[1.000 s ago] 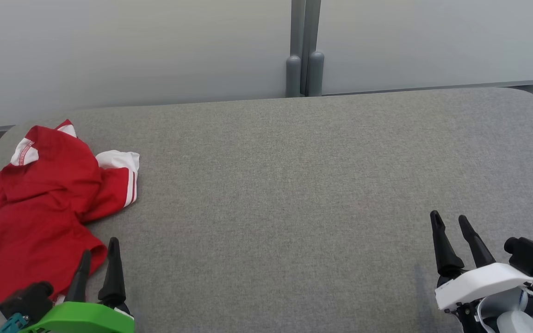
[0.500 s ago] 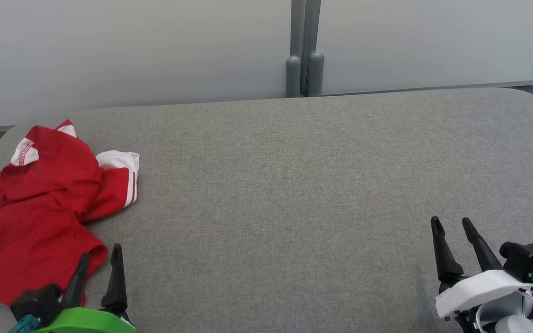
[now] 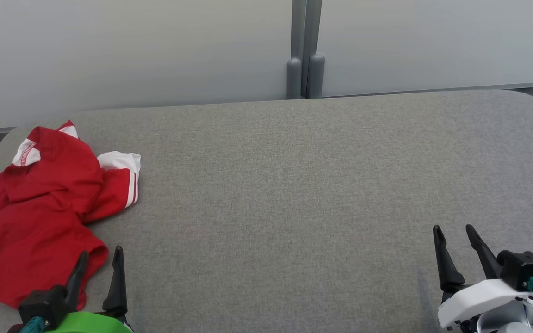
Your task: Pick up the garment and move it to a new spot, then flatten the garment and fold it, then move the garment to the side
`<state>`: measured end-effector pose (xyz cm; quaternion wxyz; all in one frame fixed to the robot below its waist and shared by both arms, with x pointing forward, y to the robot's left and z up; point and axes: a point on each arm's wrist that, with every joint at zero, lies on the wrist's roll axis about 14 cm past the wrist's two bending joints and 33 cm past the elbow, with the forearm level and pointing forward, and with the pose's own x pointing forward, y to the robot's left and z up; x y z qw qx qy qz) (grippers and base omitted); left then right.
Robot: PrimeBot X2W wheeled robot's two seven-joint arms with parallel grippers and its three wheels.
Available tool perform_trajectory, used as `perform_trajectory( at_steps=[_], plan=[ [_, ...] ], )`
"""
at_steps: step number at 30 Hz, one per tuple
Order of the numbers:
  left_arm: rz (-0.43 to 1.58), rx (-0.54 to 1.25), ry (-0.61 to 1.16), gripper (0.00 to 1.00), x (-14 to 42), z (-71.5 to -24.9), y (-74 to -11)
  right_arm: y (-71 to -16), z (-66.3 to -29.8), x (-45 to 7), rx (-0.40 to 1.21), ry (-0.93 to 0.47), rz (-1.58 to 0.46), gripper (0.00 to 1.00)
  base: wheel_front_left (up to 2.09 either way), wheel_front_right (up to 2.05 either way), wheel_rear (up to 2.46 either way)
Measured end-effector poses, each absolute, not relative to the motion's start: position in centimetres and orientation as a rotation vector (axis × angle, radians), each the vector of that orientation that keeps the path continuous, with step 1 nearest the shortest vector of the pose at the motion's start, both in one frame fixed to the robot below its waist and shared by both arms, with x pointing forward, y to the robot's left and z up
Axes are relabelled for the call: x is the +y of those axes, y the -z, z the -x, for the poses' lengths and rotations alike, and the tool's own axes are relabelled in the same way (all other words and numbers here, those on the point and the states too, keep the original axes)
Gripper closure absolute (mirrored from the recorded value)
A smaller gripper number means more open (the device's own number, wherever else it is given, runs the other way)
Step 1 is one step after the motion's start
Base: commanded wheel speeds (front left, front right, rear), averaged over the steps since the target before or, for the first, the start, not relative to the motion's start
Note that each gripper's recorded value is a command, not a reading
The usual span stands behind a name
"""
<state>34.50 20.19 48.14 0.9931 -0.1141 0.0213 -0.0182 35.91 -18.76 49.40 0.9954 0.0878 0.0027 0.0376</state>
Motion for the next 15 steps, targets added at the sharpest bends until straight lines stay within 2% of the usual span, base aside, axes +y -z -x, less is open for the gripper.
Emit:
perform_trajectory(
  at_steps=[15],
  plan=[
    [0.114, 0.037, 0.078, 0.0, 19.74, -34.41, -48.05, -49.36, -35.63, -18.78, -0.006, -0.089, -0.064, 0.0, 0.0, 0.0, 0.0]
  ],
)
